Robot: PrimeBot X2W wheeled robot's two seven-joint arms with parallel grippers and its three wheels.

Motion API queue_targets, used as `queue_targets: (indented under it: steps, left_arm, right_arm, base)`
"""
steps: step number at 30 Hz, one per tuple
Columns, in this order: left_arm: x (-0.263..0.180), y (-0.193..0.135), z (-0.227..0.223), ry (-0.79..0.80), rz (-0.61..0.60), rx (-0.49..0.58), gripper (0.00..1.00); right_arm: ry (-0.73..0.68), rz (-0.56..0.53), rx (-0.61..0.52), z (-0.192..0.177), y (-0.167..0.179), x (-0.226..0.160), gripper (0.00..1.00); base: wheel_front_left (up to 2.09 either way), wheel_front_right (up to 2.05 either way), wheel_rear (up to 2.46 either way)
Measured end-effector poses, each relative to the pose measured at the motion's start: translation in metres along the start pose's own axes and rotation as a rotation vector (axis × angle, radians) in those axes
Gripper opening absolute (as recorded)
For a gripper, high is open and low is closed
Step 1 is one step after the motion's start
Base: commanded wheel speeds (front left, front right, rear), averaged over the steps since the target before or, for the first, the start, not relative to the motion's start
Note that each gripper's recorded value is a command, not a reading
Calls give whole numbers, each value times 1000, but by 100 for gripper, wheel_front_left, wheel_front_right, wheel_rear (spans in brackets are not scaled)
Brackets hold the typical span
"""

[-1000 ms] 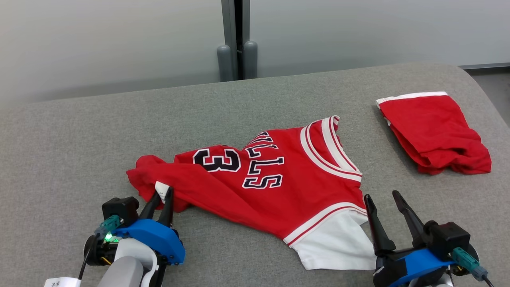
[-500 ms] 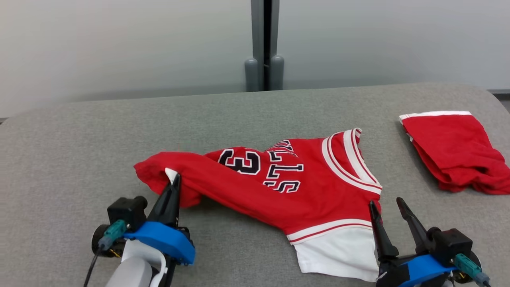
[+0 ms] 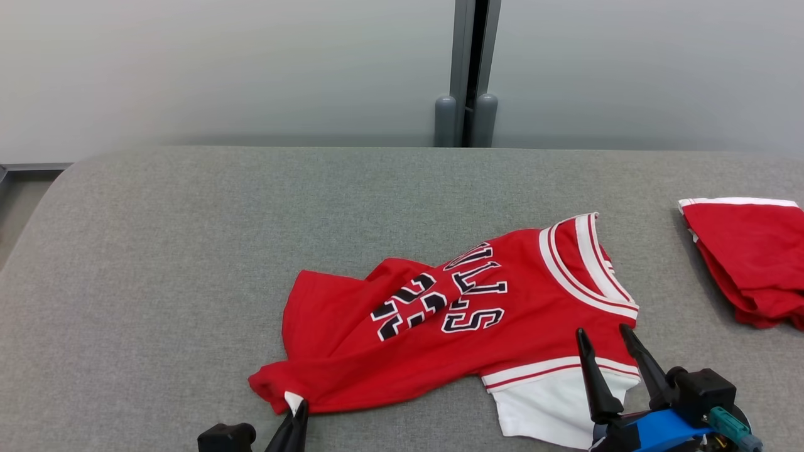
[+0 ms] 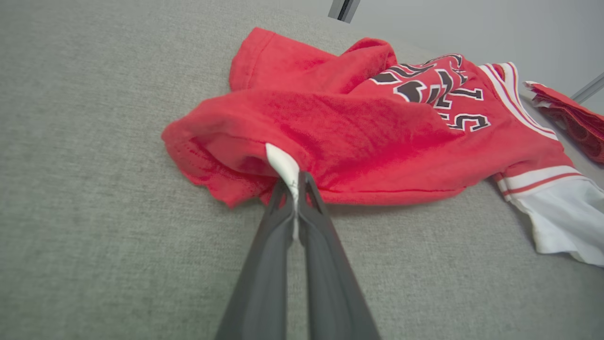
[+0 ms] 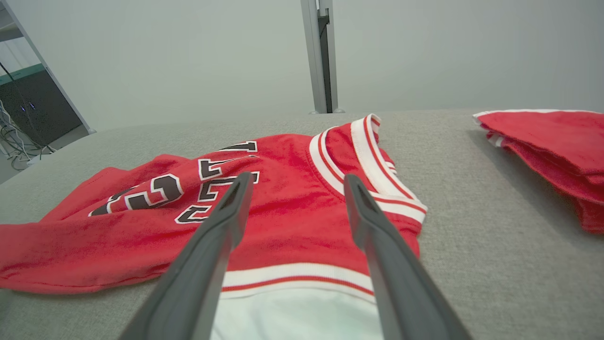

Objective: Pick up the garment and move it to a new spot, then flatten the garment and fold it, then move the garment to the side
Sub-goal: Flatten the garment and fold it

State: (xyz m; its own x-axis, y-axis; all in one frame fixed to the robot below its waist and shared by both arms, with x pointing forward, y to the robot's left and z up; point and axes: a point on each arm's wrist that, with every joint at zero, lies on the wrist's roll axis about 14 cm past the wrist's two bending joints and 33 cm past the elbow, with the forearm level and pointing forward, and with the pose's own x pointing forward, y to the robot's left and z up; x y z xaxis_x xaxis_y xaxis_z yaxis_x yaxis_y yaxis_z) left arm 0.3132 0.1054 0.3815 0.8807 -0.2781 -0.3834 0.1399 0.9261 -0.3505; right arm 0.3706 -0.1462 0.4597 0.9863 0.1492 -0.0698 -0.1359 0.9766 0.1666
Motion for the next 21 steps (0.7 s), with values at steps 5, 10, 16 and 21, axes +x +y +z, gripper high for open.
queue_targets:
  steps: [5, 10, 16, 21]
  left_arm:
    - [-5, 2, -8, 30, 7, -30, 100]
    - [-11, 24, 7, -3, 51, 18, 100]
    - [-4, 19, 51, -116, 29, 59, 100]
    - [36, -1, 101, -132, -57, 176, 100]
  right_arm:
    - [-4, -11, -4, 1, -4, -2, 100]
    - [-10, -34, -4, 2, -11, -5, 100]
    - [-8, -57, -2, 1, -18, -9, 100]
    - [-4, -70, -8, 0, -23, -7, 100]
  base:
    - [0, 0, 0]
    - [0, 0, 0]
    - [0, 0, 0]
    - [0, 0, 0]
